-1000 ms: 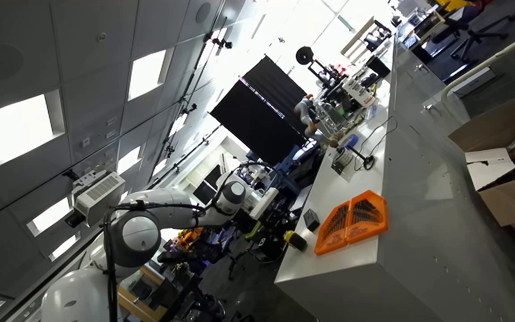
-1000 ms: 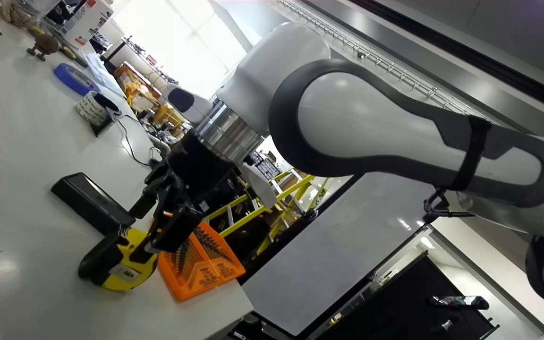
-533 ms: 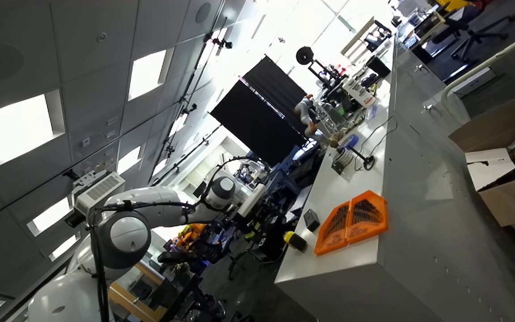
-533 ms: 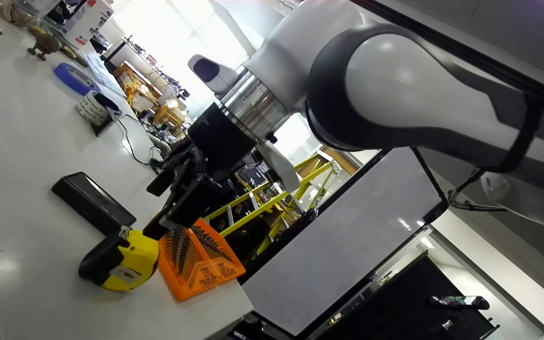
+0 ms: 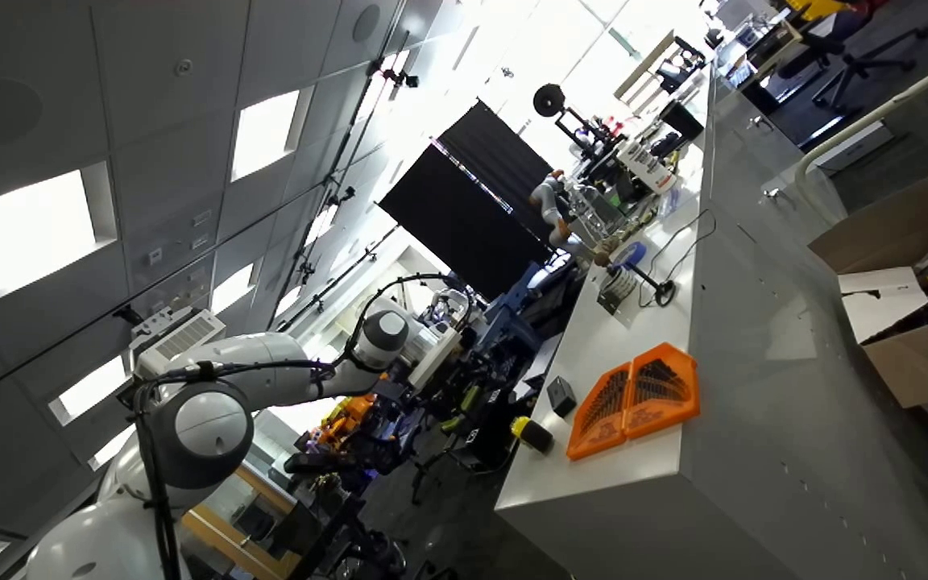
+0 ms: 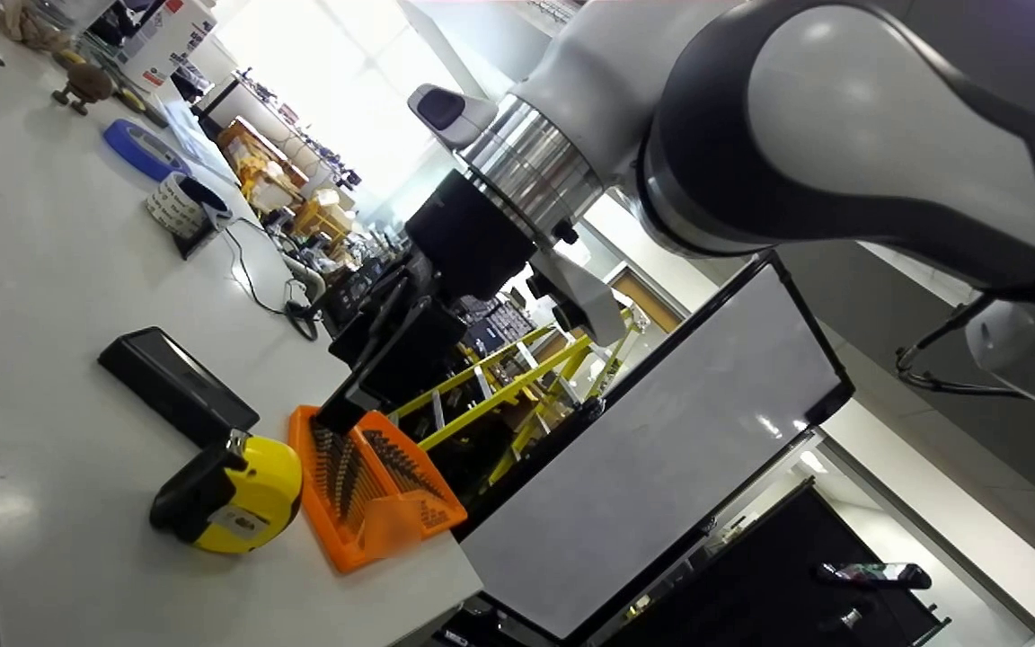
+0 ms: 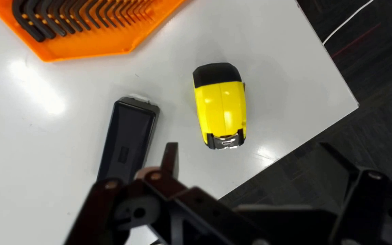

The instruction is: Point the yellow and black object to the left

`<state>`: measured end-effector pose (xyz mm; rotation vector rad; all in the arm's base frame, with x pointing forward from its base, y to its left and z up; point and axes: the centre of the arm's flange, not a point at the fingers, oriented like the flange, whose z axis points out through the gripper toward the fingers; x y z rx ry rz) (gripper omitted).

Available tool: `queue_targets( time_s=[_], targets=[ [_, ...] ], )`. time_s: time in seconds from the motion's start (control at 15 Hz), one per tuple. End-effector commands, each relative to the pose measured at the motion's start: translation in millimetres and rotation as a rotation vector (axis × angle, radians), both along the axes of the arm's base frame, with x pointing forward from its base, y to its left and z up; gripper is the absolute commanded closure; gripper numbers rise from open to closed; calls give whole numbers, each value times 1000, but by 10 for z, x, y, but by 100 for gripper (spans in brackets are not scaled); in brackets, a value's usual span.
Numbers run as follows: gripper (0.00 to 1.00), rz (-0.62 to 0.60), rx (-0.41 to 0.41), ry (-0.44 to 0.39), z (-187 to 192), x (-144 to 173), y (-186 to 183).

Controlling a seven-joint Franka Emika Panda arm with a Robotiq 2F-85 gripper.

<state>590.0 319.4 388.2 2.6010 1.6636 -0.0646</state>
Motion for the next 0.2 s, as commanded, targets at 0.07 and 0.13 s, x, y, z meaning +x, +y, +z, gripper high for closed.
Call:
queue_targets(
  time_s=[0.07,0.13],
  targets=[
    [0,0,0,1,6,-6,4],
    [0,0,-1,1,5,-7,3]
  ],
)
